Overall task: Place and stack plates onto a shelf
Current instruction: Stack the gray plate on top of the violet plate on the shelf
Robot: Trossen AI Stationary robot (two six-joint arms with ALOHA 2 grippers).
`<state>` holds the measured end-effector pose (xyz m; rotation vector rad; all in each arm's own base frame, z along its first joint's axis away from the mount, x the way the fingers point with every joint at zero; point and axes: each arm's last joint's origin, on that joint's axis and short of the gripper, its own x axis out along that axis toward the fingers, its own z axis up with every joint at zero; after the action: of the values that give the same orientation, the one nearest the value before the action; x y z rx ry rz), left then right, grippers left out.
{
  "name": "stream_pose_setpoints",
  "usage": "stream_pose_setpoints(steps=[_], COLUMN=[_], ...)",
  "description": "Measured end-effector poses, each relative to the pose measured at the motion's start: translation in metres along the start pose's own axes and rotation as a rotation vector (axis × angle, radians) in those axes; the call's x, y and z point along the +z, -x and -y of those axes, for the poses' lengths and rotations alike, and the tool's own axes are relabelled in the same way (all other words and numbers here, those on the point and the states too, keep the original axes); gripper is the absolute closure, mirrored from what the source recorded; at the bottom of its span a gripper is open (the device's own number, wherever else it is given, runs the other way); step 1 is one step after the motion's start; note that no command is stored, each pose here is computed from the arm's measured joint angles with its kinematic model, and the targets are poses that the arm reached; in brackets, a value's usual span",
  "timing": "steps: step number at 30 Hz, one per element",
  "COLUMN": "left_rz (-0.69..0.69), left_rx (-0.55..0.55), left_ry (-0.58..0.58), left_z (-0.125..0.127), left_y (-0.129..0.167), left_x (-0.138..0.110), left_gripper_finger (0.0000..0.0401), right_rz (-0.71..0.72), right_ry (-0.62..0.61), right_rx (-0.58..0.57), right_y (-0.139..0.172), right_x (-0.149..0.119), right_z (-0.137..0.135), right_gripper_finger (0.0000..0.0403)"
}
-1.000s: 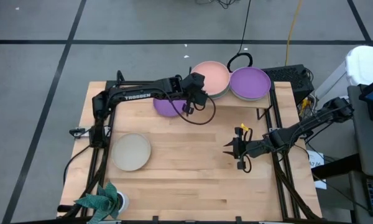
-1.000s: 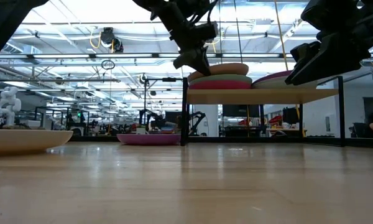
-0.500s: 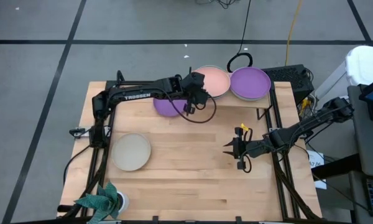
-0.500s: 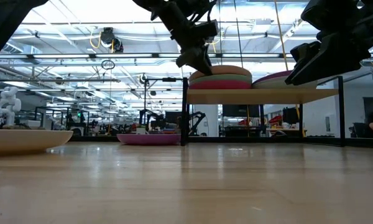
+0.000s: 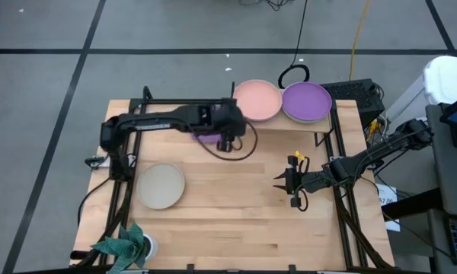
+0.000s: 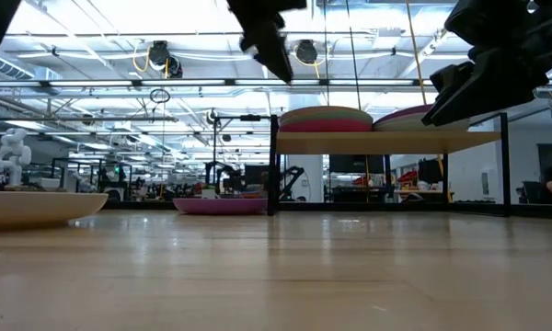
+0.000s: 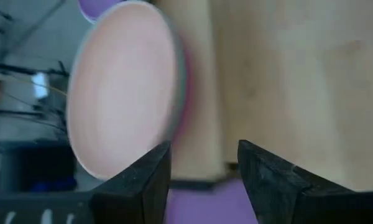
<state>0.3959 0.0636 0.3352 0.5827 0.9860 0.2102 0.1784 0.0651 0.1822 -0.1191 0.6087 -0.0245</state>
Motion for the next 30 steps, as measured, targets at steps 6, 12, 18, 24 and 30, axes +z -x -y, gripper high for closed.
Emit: stream_pose_setpoints(steps=[6, 12, 18, 24, 30], left_rz=[-0.158, -0.339, -0.397, -0.481, -0.572], left_rx=[-0.138, -0.21, -0.228, -0.204, -0.221], left_ry=[0.116, 0.154, 0.142, 0.237, 0.278], left_z=[0.033, 0.071, 0.11, 0.154, 0.209], left_y=[0.044, 0.072, 0.084, 0.082, 0.074], left_x=[-0.011, -0.019, -0.022, -0.038, -0.067], left_gripper_finger=[0.021, 0.021, 0.021, 0.021, 0.021], right_rz=[0.009, 0.027, 0.026, 0.024, 0.028], right_ry=[-0.014, -0.017, -0.002, 0.012, 0.016], right_rx=[0.002, 0.009, 0.016, 0.032, 0.031], right_y=[0.0, 0.0, 0.0, 0.0, 0.0], right_x=[0.001, 0.003, 0.003, 0.003, 0.003], right_z=[0.0, -0.001, -0.001, -0.001, -0.001], right_gripper_finger=[0.0294, 0.0294, 0.0294, 0.0294, 0.0294])
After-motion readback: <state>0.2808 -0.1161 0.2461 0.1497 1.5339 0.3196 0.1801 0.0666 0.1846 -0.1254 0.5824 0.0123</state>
